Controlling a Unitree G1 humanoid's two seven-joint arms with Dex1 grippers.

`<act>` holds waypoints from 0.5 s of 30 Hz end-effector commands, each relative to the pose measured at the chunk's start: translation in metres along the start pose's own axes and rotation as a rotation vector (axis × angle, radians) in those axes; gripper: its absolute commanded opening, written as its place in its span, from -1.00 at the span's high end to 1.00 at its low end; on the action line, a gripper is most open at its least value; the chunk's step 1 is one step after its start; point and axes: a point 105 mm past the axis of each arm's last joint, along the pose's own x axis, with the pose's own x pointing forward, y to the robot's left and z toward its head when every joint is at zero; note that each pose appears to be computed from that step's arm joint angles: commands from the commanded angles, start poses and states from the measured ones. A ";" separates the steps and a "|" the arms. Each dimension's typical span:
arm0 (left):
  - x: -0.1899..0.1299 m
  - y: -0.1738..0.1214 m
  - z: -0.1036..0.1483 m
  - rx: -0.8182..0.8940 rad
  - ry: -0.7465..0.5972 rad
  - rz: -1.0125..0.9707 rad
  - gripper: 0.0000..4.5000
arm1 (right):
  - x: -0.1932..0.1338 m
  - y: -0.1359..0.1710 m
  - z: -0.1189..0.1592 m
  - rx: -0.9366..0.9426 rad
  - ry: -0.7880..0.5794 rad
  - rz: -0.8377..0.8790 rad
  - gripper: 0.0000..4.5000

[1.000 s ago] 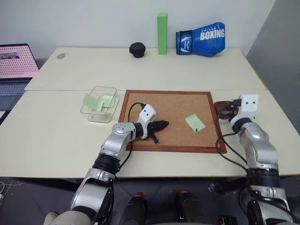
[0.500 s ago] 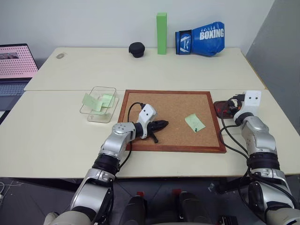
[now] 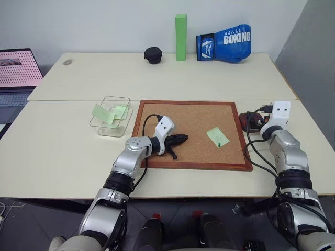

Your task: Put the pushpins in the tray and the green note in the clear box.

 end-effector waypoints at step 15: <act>0.003 -0.006 -0.008 -0.007 0.023 -0.008 1.00 | -0.006 0.007 0.020 -0.201 -0.105 0.040 -0.99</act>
